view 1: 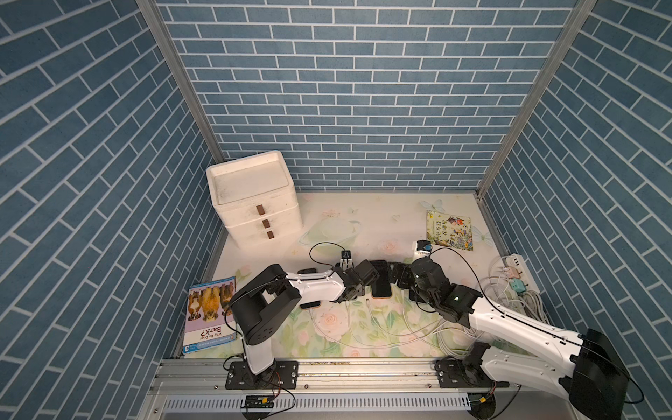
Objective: Unplug the charging cable from the phone
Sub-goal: Pick up the phone at the center of the board.
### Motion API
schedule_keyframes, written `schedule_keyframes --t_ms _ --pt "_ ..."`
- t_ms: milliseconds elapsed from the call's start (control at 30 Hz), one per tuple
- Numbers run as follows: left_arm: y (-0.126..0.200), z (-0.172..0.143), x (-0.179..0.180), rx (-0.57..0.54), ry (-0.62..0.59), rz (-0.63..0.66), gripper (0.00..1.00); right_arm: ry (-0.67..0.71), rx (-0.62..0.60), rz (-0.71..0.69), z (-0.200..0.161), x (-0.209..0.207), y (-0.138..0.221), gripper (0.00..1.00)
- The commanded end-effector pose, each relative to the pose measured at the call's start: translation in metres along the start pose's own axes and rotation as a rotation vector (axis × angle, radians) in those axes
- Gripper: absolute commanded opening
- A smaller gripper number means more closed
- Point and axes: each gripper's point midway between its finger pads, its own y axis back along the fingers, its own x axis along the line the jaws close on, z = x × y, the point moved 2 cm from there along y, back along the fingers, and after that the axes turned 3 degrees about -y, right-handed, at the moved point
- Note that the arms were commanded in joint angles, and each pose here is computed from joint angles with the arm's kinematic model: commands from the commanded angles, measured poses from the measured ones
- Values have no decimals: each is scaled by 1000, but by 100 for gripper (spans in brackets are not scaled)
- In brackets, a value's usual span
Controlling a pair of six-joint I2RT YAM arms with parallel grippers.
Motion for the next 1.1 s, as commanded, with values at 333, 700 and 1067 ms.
schedule_keyframes --t_ms 333,700,1067 --pt "2 -2 12 -28 25 15 25 92 -26 146 -32 28 12 88" --pt "32 26 18 -187 109 -40 0 97 -170 98 -58 34 24 99" --pt "61 46 19 -309 186 -136 0 70 -119 295 -53 36 35 96"
